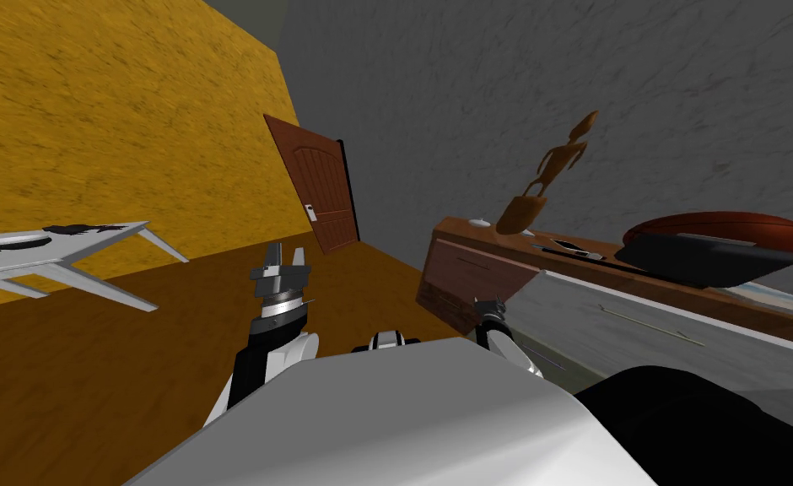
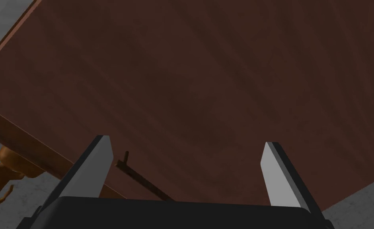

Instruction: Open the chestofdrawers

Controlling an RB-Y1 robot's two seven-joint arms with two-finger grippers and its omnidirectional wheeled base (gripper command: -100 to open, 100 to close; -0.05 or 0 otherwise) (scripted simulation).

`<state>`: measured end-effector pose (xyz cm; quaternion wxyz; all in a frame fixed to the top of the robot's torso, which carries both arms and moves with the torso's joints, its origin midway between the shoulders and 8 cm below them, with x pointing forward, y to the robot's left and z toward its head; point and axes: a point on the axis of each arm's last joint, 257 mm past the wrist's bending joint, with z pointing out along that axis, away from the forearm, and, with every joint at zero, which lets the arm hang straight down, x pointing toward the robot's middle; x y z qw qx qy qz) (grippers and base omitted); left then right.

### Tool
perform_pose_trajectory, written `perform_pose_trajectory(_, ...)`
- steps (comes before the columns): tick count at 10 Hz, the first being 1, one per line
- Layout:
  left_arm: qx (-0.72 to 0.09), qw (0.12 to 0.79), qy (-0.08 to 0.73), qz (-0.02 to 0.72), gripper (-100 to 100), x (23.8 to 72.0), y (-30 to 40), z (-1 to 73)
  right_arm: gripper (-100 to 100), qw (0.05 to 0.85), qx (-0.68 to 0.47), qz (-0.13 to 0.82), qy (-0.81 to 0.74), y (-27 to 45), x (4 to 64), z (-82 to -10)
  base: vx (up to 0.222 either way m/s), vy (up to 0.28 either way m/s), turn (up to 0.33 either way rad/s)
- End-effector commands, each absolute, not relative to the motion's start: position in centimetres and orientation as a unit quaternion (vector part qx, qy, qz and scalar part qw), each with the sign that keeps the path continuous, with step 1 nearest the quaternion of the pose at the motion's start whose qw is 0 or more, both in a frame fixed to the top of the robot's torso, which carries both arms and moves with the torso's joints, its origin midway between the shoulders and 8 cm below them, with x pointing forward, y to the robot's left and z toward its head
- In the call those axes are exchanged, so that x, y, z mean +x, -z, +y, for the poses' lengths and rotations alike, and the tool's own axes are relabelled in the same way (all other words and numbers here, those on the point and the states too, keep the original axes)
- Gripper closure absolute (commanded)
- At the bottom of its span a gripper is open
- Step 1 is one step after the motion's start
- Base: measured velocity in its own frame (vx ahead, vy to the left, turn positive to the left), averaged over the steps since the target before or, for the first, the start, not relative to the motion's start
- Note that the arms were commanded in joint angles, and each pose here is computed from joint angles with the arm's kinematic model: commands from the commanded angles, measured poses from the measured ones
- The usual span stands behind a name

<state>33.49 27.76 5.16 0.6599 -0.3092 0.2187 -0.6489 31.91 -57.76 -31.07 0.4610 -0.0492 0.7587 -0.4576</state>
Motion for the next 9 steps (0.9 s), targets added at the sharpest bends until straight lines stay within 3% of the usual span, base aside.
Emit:
perform_pose_trajectory(1,-0.309,0.660,0.649,0.219,0,33.5,-5.2,27.8,-100,0.442,-0.071,0.741,0.500,29.9,31.7,-59.4,0.081,0.042,0.033)
perform_pose_trajectory(9,-0.309,0.660,0.649,0.219,0,33.5,-5.2,27.8,-100,0.376,-0.145,0.654,0.640,23.9,31.7,-64.0,0.077,0.033,0.067)
